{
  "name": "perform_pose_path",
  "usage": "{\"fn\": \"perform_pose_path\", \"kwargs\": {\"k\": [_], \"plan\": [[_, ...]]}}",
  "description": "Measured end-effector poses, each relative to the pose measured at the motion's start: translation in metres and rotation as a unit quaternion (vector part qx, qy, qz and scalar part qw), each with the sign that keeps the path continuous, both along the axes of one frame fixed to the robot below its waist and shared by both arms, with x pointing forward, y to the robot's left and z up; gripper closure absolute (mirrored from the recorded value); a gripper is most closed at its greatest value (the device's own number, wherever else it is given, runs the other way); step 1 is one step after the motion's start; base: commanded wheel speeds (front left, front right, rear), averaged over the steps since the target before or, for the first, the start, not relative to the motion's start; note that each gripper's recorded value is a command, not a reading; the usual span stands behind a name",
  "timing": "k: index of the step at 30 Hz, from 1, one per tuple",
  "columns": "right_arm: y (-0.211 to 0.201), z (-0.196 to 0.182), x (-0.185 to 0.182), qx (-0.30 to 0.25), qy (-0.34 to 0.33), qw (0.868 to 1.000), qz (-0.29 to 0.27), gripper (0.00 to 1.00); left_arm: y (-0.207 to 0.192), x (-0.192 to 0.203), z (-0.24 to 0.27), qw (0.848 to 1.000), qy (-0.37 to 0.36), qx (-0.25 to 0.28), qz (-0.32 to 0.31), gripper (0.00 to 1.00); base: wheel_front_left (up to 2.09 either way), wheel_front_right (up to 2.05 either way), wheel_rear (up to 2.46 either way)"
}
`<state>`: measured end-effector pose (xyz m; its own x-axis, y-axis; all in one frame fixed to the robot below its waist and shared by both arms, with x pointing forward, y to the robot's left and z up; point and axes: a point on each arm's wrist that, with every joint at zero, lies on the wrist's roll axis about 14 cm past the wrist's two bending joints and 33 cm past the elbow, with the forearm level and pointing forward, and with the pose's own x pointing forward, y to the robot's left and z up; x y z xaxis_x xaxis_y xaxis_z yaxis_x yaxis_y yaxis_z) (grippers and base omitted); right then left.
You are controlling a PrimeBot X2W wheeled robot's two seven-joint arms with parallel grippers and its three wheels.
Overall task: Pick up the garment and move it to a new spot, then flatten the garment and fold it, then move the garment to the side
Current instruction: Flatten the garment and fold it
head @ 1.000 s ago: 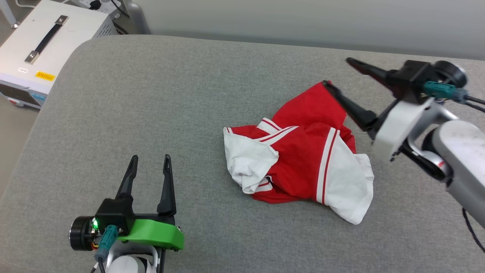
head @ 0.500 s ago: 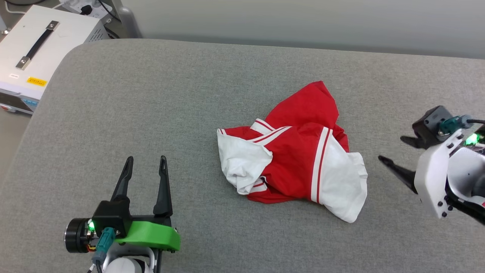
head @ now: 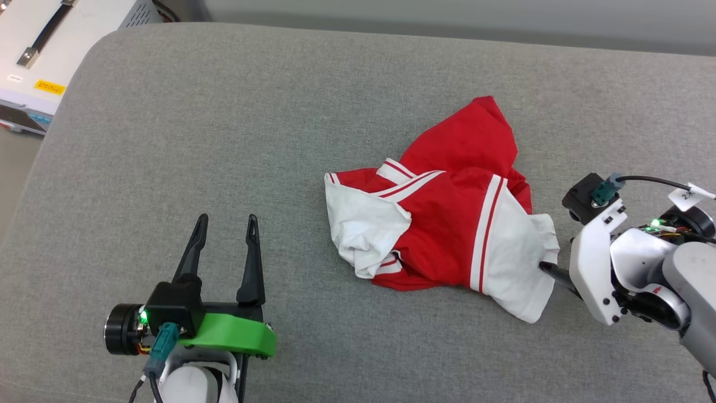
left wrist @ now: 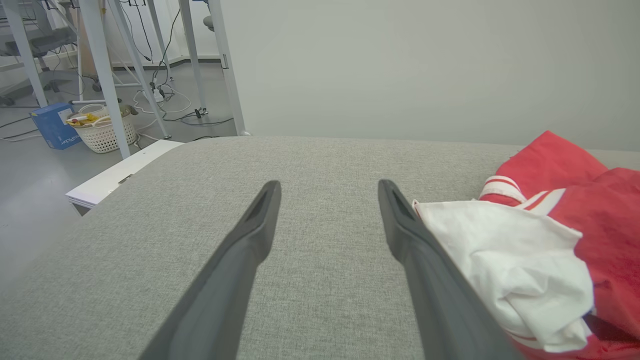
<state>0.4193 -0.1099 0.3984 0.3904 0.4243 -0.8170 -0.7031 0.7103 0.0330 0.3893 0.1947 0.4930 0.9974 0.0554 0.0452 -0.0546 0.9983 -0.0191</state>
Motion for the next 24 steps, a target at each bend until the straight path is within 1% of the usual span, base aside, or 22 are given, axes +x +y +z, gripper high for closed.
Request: {"fn": "perform_pose_path", "kwargs": {"k": [5,9,10,15,18,21,24], "plan": [[0.010,-0.031,-0.004,-0.007,0.031,0.999,0.005,0.00,0.003,0.002,-0.008,1.000,0.011,-0.002,0.005,0.00,0.00,0.00,0.00],[0.016,-0.038,-0.008,0.005,0.035,0.999,0.010,0.00,0.003,0.002,-0.008,1.000,0.012,-0.002,0.006,0.00,0.00,0.00,0.00],[0.018,-0.036,-0.006,0.010,0.024,1.000,0.013,1.00,0.003,0.003,-0.007,1.000,0.010,-0.002,0.006,0.00,0.00,0.00,0.00],[0.030,-0.011,0.004,0.074,-0.041,0.996,0.005,1.00,0.006,0.000,0.001,1.000,-0.002,-0.001,0.009,0.00,0.00,0.00,0.00],[0.028,0.020,0.016,0.124,-0.093,0.988,-0.017,1.00,0.007,-0.005,0.005,1.000,-0.006,-0.002,0.011,0.00,0.00,0.00,0.00],[0.005,0.050,0.026,0.157,-0.139,0.976,-0.060,1.00,0.005,-0.011,0.009,1.000,-0.011,-0.004,0.009,0.00,0.00,0.00,0.00],[-0.034,0.065,0.028,0.159,-0.170,0.966,-0.110,1.00,0.002,-0.014,0.013,1.000,-0.018,-0.005,0.006,0.00,0.00,0.00,0.00]]}}
